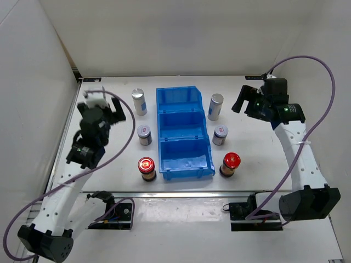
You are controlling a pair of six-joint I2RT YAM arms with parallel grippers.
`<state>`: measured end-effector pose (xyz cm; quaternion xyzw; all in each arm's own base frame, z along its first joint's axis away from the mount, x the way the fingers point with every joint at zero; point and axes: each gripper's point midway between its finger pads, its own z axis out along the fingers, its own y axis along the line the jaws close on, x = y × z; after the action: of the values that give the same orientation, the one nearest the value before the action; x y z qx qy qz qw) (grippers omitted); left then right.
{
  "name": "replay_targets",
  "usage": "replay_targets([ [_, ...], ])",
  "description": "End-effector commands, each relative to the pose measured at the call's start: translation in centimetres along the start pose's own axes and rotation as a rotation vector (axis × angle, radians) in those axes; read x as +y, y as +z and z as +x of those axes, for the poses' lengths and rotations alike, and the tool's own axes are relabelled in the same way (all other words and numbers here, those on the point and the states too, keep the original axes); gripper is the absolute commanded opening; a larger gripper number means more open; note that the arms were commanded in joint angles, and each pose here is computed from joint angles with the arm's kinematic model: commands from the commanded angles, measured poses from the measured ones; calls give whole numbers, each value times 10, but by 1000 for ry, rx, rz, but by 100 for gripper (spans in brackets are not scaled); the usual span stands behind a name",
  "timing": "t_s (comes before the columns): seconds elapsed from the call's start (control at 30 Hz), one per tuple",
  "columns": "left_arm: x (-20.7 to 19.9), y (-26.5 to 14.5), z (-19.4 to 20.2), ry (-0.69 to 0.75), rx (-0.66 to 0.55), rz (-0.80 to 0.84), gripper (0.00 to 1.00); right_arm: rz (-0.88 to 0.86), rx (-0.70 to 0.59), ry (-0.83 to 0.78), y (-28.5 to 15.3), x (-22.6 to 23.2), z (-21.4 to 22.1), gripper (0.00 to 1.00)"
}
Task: Organize the condiment bottles
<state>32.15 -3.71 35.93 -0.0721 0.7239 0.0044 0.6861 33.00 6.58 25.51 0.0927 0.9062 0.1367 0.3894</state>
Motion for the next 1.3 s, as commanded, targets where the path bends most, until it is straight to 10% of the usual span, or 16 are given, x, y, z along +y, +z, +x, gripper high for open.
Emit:
replay_targets([
  [0.0, 37, -19, 85, 55, 177, -128, 100, 30, -121, -63, -28, 4, -29, 100],
  [0.7, 10, -23, 93, 142, 182, -40, 100, 154, 279, -136, 155, 22, -4, 99],
  [1.1, 11, -21, 93, 152, 180, -49, 100, 121, 223, -187, 188, 43, -20, 99],
  [1.27, 12, -19, 95, 158, 186, -59, 100, 107, 251, -185, 204, 47, -19, 79],
])
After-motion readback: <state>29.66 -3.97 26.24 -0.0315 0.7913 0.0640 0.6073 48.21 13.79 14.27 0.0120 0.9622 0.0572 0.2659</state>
